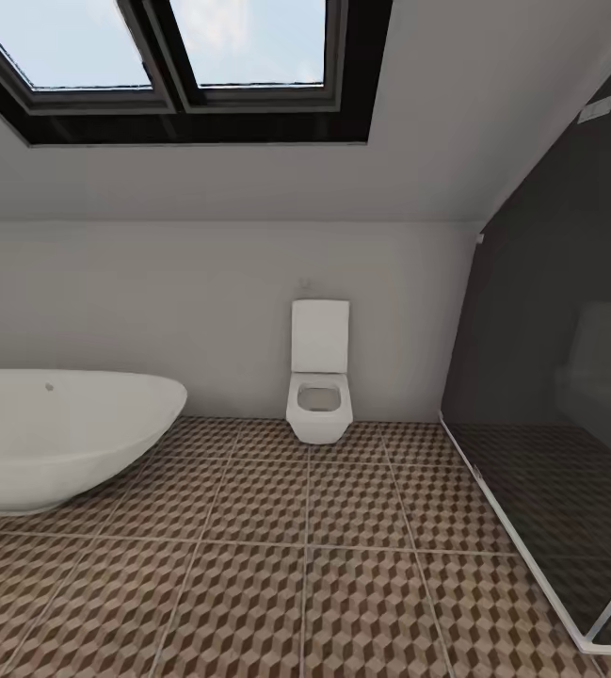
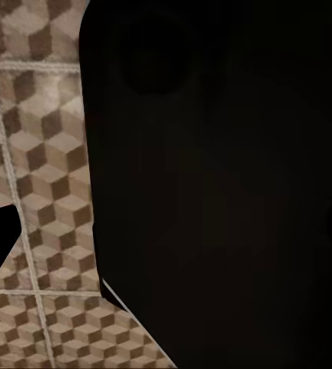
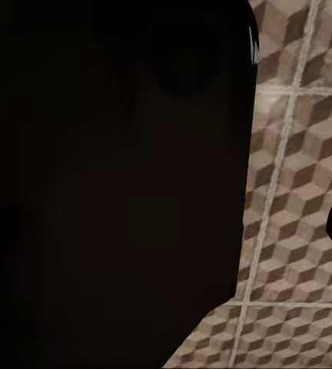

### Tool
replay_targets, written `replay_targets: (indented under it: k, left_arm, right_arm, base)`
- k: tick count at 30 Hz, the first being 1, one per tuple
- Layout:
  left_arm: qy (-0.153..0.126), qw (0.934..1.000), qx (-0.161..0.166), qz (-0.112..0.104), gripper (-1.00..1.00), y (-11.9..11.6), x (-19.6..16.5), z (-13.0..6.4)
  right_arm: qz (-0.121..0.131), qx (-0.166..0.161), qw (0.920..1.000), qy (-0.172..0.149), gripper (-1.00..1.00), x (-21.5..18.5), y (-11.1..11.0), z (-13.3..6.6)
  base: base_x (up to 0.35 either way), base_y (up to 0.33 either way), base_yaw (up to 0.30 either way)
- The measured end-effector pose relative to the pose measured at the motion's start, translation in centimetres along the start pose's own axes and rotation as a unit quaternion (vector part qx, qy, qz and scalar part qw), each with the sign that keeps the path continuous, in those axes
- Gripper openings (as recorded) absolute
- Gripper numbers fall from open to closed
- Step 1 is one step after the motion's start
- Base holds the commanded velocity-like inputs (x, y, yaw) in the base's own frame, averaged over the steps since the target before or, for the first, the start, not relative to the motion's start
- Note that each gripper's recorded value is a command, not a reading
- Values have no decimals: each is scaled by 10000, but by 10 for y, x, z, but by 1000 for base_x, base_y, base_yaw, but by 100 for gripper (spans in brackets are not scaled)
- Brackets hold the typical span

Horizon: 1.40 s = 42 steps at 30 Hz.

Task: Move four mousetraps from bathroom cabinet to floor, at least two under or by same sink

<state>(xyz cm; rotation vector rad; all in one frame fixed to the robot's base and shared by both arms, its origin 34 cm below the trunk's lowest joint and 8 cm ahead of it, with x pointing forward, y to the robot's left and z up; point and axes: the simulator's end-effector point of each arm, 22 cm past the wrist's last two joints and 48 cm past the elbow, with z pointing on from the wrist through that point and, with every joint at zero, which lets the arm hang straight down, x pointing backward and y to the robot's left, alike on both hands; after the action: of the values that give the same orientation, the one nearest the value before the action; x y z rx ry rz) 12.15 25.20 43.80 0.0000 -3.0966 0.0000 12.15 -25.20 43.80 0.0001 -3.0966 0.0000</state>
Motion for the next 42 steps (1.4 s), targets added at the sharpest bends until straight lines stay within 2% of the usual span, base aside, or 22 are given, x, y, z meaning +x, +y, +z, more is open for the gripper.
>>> replay_targets:
  k: [3,7,10,15,26,32,42]
  left_arm:
    - [12,10000,58,-33,100,-7,4,0]
    - [-1,10000,43,-34,100,-4,3,0]
    - [-75,10000,34,-32,100,-3,-2,0]
    - [-211,9998,21,-29,100,-1,-10,0]
    - [-450,9990,1,-33,100,1,-27,-1]
    - [-735,9973,-36,-33,100,5,-48,-3]
    - [-1042,9945,-95,-29,100,13,-76,-7]
  right_arm:
    - [-24,-89,9998,-186,100,-15,13,0]
    - [-19,-107,9992,-375,100,-29,17,-1]
    - [-18,-155,9995,-290,100,-24,25,-1]
    - [-14,-186,9993,-323,100,-25,30,-1]
    - [-14,-175,9982,-580,100,-37,28,-2]
    - [-9,-140,9960,-881,100,-57,25,-4]
    - [-8,-68,9896,-1440,100,-96,15,-11]
  base:
    - [0,0,0]
    - [0,0,0]
    - [0,0,0]
    - [0,0,0]
    - [0,0,0]
    - [0,0,0]
    - [0,0,0]
